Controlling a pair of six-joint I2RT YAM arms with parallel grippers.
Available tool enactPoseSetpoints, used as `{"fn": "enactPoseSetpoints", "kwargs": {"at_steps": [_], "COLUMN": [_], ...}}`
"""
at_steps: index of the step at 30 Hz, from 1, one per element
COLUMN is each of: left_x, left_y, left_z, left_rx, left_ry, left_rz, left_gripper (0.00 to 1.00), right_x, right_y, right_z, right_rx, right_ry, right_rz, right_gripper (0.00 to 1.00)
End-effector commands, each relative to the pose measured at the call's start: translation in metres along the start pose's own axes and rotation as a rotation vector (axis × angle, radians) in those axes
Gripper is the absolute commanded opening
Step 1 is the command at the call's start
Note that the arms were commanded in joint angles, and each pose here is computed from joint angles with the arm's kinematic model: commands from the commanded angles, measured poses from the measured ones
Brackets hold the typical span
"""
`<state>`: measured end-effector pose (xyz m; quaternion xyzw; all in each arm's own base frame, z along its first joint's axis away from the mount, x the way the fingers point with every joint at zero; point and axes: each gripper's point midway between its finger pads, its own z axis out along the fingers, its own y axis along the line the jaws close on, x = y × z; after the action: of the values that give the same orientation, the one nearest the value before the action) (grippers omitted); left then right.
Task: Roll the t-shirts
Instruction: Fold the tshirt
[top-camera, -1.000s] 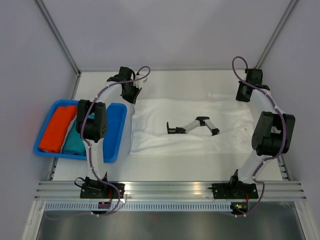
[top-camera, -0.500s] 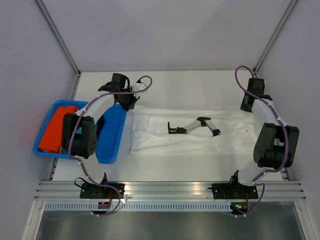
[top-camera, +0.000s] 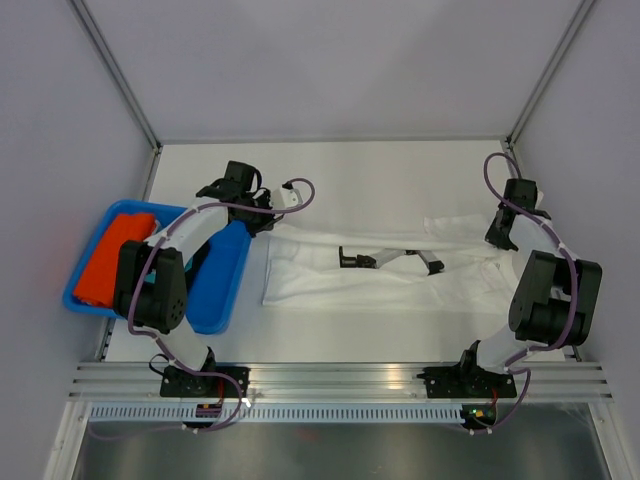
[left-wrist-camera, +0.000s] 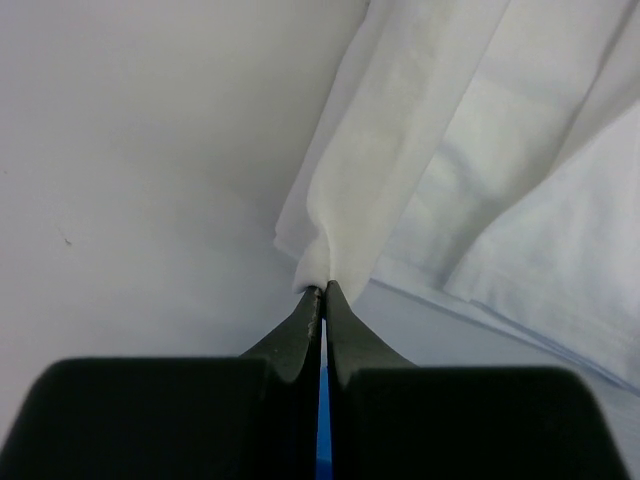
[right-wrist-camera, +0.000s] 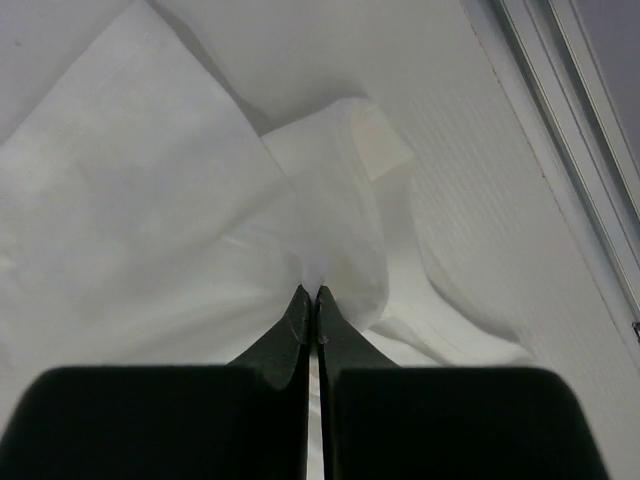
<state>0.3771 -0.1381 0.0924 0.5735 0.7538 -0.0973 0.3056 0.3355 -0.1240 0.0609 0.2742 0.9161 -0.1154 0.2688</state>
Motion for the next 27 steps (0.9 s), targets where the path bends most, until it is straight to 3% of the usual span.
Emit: {"fn": "enactPoseSetpoints", "kwargs": {"at_steps": [1,6,11,12,13,15,16,18,22,27], "left_x": [-0.005,-0.017,0.014,0.017,0.019,0.017,0.013,0.002,-0.007,-0.024], "left_y": [-0.003,-0.016,-0.046,-0.05,-0.052,-0.054,-0.056,-0.052,-0.036,-0.016], "left_z": [0.001,-0.004,0.013,0.014,0.014,0.01,0.005,-0.003,-0.01,-0.004], "left_rx": [0.039,0.067,0.119,0.129,0.137,0.154,0.177,0.182,0.134,0.102], "left_ry": [-0.023,-0.074,0.049,0.06,0.065,0.067,0.066,0.052,0.086,0.082], "left_rz": [0.008,0.045,0.144,0.147,0.148,0.143,0.135,0.129,0.037,-0.097], "left_gripper": [0.02,0.02,0.06,0.16,0.23,0.44,0.46,0.52,0.52,0.56], "right_x": [-0.023,-0.016,0.007,0.008,0.007,0.007,0.002,-0.01,-0.039,-0.071], "right_y": [-0.001,-0.008,-0.01,-0.009,-0.008,-0.006,-0.005,-0.007,-0.005,0.017], "right_z": [-0.012,-0.014,-0.002,-0.002,-0.002,-0.003,-0.005,-0.013,-0.035,-0.042], "right_rx": [-0.024,-0.005,0.005,0.003,-0.001,-0.013,-0.016,-0.009,-0.043,-0.138], "right_ry": [-0.089,-0.09,-0.03,-0.026,-0.027,-0.016,-0.027,-0.06,-0.142,-0.152], "right_rz": [0.071,0.087,0.083,0.09,0.095,0.096,0.102,0.107,0.098,0.05], "right_gripper": [0.0,0.02,0.06,0.1,0.36,0.55,0.62,0.64,0.67,0.74]}}
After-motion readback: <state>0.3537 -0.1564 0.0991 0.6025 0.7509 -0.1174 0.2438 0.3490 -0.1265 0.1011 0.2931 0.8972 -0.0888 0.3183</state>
